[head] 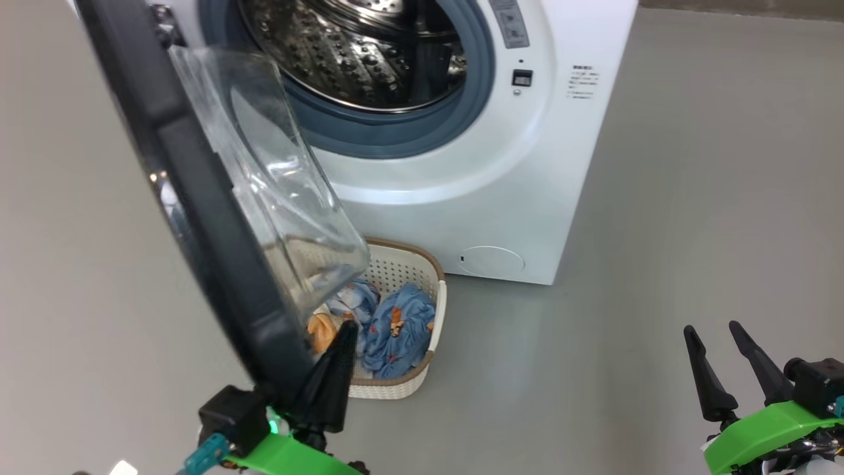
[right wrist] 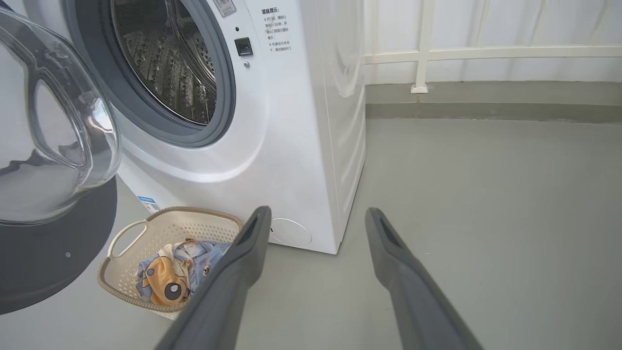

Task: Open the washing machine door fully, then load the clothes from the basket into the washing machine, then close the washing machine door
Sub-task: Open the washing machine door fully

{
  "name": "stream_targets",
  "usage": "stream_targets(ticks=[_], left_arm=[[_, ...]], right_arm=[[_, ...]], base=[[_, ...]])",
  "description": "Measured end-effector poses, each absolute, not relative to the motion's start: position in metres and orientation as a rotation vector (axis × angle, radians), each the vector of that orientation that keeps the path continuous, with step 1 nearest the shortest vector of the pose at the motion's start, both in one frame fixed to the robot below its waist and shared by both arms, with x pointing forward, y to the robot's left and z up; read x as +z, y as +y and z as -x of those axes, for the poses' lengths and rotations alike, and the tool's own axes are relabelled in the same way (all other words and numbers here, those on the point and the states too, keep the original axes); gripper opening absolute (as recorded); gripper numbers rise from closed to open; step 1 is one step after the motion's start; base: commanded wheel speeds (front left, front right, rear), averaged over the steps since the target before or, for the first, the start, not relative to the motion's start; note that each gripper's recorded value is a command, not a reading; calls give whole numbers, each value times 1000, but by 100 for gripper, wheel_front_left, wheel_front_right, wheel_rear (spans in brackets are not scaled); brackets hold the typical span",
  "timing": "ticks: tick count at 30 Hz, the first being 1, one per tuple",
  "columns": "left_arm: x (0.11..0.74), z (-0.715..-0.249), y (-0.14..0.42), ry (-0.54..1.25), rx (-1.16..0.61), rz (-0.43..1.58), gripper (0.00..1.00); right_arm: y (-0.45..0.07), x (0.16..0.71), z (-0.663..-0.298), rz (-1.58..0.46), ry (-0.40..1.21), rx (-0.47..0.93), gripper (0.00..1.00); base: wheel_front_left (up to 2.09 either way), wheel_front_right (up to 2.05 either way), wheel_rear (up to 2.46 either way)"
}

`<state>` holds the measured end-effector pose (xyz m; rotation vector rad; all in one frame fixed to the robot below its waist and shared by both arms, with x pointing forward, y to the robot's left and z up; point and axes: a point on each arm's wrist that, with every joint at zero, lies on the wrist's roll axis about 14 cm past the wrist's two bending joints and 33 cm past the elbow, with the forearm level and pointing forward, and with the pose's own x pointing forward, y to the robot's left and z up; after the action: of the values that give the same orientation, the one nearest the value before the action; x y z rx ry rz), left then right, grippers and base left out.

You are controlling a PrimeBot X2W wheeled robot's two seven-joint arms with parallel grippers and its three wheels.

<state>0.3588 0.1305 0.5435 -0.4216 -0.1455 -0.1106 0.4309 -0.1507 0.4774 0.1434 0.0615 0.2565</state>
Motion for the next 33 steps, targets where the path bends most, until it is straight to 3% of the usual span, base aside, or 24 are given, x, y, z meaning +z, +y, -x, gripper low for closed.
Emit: stream_targets(ticks=[33], left_arm=[[521,-291,310,-106,459,204,0]], right_arm=[[-94,467,-450,-145,91,406,100]], base=[[0,0,0]])
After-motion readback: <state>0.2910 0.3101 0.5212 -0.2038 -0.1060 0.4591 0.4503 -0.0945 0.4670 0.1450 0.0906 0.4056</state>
